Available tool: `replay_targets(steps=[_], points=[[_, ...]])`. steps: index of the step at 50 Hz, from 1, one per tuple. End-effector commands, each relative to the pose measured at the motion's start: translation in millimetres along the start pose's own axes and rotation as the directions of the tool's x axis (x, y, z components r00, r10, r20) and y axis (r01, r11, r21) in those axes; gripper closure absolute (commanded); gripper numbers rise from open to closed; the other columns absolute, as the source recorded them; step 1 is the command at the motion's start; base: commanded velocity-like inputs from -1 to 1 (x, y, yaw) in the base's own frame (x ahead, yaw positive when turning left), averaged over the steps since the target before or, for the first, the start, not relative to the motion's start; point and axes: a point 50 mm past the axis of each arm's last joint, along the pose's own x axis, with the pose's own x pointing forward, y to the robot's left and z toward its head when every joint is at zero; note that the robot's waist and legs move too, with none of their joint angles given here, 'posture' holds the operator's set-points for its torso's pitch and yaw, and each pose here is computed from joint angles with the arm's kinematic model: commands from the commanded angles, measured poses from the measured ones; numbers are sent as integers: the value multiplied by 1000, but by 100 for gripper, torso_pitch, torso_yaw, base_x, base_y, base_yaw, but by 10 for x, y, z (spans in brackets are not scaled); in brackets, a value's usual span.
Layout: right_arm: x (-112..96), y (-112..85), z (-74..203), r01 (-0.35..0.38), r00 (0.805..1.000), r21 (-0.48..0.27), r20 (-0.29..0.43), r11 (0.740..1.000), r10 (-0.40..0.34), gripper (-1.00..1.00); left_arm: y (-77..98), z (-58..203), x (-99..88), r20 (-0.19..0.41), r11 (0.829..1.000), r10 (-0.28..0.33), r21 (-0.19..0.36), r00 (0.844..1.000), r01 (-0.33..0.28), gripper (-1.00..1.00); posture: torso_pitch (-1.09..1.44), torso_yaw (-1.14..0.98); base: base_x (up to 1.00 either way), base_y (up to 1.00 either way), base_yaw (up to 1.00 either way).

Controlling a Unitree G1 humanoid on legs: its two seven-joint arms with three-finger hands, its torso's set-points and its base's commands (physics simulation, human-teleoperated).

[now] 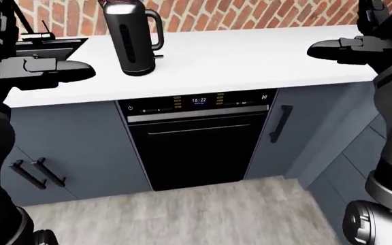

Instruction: Press the button to open the lid of the electric kettle.

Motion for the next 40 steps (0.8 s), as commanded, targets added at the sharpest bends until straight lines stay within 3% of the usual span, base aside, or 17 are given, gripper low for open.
replay_targets(steps=[1, 21, 40], points=[[4, -10, 136, 6, 998, -1, 59, 1000, -6, -100, 20, 118, 0, 62, 1000, 6, 7, 998, -7, -100, 0, 0, 12, 0, 0], [39, -69, 177, 24, 997, -9, 70, 1000, -23, -100, 436, 199, -46, 77, 991, 96, 91, 992, -103, -100, 0, 0, 12, 0, 0], [47, -84, 240, 24, 996, -10, 81, 1000, -24, -100, 487, 238, -43, 82, 988, 111, 96, 990, -119, -100, 0, 0, 13, 0, 0]])
